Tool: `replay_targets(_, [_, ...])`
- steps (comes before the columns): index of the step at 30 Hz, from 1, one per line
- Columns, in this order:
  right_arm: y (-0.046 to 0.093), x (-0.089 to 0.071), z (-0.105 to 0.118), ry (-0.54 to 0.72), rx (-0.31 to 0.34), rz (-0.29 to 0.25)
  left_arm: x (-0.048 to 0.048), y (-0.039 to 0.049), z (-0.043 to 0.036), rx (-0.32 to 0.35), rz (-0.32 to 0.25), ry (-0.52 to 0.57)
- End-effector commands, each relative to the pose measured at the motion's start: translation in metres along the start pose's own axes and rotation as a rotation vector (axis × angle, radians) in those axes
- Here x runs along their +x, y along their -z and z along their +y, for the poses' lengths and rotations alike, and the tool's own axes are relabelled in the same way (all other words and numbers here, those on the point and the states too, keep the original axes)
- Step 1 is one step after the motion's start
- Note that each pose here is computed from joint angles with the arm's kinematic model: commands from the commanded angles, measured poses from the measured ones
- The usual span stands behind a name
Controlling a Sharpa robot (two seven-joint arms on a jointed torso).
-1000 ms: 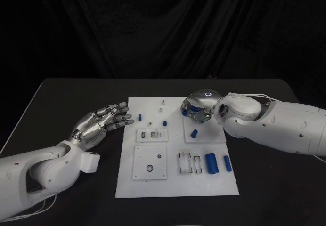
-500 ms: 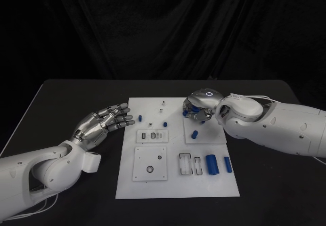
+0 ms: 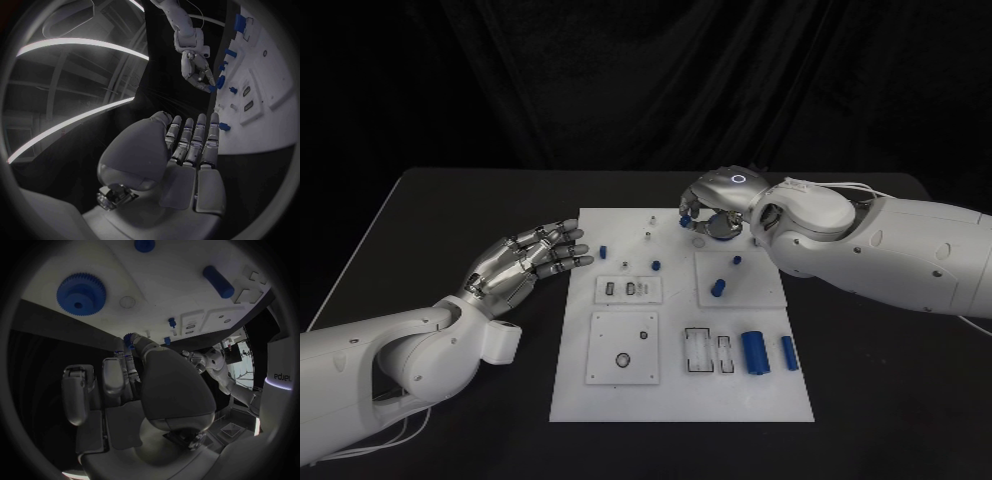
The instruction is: Assemble the parts on the task board
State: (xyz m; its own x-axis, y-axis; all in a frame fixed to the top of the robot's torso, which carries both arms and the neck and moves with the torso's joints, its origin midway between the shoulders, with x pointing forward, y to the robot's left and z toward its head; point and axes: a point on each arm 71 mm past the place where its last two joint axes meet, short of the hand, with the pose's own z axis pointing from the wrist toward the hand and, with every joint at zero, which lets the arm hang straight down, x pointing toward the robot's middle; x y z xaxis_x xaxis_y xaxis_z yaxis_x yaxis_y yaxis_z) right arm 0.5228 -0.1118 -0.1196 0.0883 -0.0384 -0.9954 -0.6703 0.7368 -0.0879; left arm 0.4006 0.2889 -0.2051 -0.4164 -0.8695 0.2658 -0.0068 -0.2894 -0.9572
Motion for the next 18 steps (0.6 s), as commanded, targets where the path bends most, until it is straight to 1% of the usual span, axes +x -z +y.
replay_targets(1, [-0.007, 0.001, -0.001, -0.001, 0.012, 0.034, 0.0014, 0.0003, -0.0146, 0.200, 0.005, 0.014])
replay_targets(4, [-0.014, 0.002, -0.001, -0.006, 0.017, 0.038, 0.0015, 0.0003, -0.0146, 0.200, 0.004, 0.014])
replay_targets(8, [-0.024, 0.004, -0.003, -0.006, 0.025, 0.030, 0.0024, -0.0003, -0.0142, 0.200, 0.006, 0.016])
replay_targets(14, [-0.032, 0.007, -0.002, -0.009, 0.026, 0.017, 0.0040, -0.0010, -0.0138, 0.200, 0.010, 0.018])
replay_targets(18, [-0.036, 0.009, -0.001, -0.010, 0.023, 0.012, 0.0033, -0.0005, -0.0141, 0.201, 0.006, 0.016])
